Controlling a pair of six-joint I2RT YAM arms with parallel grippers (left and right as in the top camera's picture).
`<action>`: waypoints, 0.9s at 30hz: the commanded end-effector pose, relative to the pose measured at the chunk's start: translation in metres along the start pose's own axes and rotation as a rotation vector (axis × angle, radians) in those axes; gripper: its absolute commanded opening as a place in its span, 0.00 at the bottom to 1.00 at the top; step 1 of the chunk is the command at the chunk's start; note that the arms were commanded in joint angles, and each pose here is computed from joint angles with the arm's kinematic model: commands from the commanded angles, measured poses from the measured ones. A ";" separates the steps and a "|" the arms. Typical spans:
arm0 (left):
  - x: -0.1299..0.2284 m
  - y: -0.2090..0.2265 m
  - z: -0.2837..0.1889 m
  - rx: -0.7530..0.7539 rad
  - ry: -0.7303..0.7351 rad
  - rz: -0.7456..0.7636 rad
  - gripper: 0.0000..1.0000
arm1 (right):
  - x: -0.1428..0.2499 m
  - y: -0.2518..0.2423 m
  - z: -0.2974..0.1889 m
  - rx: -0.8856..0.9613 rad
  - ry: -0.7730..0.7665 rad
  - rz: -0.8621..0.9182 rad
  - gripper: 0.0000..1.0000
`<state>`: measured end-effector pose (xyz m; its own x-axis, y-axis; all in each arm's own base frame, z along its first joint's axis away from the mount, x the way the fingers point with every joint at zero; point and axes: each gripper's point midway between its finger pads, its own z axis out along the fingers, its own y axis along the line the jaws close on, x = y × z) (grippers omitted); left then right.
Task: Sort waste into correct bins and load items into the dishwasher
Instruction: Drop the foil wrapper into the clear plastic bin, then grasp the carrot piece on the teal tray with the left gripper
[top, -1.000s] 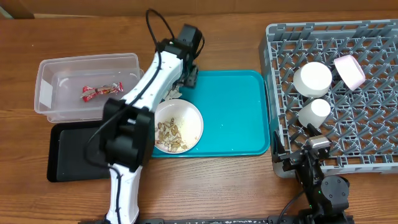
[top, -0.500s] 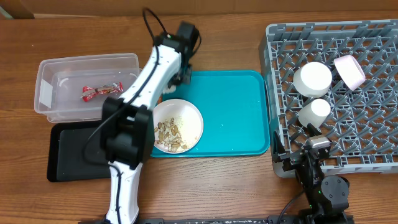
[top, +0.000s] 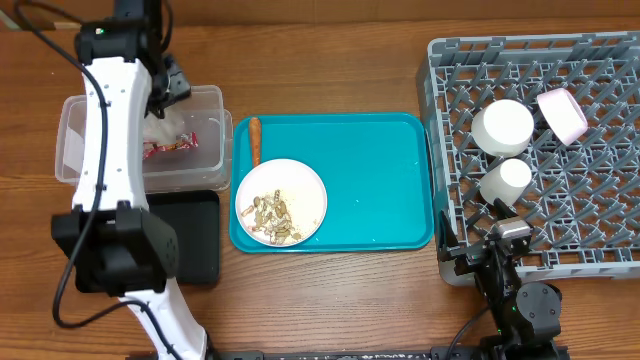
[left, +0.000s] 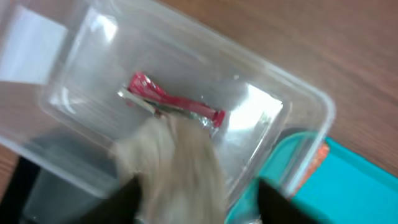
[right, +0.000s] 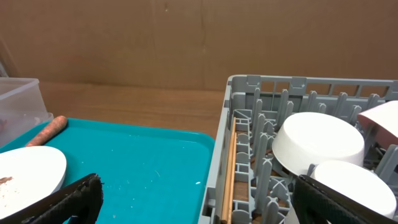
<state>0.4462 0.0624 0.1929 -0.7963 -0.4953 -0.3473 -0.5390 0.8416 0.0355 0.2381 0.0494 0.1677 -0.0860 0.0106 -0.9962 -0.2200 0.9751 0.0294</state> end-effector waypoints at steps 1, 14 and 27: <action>0.010 -0.023 0.002 0.146 0.081 -0.026 0.67 | -0.001 0.000 0.000 0.001 -0.011 -0.004 1.00; 0.080 -0.140 0.023 0.038 -0.001 0.440 0.62 | -0.001 0.000 0.000 0.001 -0.011 -0.004 1.00; 0.118 -0.136 0.124 -0.128 0.162 0.407 0.56 | -0.001 0.000 0.000 0.001 -0.011 -0.004 1.00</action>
<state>0.4550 -0.1017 0.0226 -0.9913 -0.0917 -0.0941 -0.1115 0.9661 0.2330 0.2381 0.0495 0.1677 -0.0860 0.0106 -0.9962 -0.2207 0.9749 0.0294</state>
